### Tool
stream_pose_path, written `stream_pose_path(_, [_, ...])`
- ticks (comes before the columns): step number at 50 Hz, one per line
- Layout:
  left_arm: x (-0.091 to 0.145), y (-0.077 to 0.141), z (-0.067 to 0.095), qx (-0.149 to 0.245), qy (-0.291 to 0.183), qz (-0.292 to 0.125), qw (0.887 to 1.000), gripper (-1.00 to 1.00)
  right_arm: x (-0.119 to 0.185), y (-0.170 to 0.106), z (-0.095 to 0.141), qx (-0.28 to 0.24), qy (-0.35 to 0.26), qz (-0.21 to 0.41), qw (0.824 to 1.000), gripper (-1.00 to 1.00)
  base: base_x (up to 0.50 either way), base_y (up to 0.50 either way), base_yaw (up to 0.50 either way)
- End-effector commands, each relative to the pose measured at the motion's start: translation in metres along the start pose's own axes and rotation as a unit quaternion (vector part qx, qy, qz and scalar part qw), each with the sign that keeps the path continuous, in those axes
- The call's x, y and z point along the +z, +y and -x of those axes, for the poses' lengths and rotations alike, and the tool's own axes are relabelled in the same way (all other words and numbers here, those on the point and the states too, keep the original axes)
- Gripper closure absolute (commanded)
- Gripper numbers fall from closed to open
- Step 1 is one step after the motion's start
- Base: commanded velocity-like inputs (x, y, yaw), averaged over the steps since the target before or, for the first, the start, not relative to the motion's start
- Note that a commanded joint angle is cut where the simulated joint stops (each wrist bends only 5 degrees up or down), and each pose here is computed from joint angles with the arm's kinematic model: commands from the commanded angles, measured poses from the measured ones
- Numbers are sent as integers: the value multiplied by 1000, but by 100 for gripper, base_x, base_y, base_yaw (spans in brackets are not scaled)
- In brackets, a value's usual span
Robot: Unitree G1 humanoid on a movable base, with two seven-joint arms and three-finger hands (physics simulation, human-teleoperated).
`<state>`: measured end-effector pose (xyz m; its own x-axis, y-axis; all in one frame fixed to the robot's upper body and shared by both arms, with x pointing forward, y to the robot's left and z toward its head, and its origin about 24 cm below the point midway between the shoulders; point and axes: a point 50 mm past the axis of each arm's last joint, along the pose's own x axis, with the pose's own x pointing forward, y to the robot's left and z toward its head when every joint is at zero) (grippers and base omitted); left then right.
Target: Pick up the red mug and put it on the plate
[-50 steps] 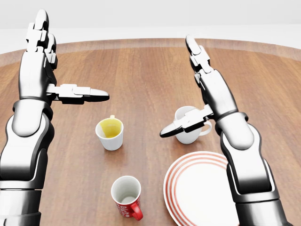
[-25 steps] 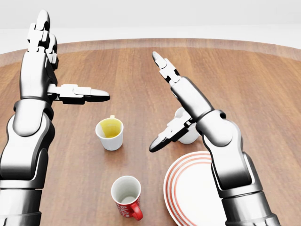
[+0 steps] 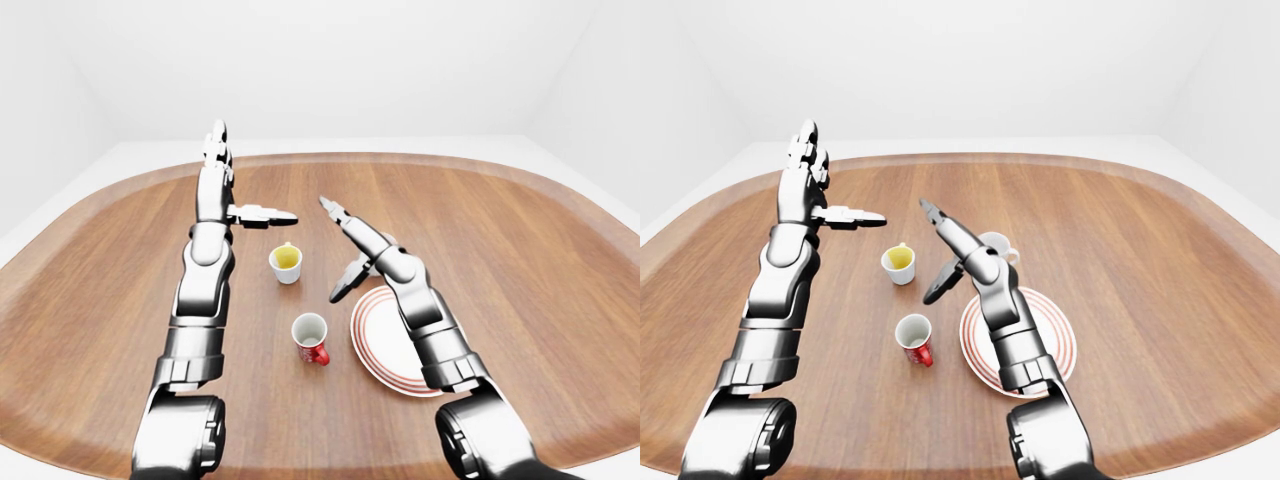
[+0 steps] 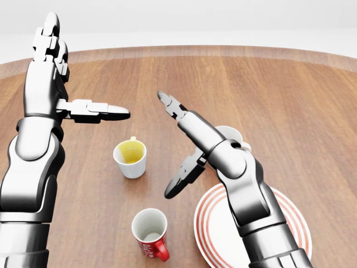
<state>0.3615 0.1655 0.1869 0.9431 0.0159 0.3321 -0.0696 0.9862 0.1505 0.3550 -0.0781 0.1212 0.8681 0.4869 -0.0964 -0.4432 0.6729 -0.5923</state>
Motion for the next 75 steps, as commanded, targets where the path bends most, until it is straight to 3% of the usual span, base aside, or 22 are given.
stream_pose_path(1, [0,1,-1,1,0,0,1000,-100,-9,20,-8,36,32,4,999,-100,0,0,0])
stream_pose_path(75, [-1,3,-2,2,3,2,1000,-100,-39,98,-24,143,141,7,980,-100,0,0,0])
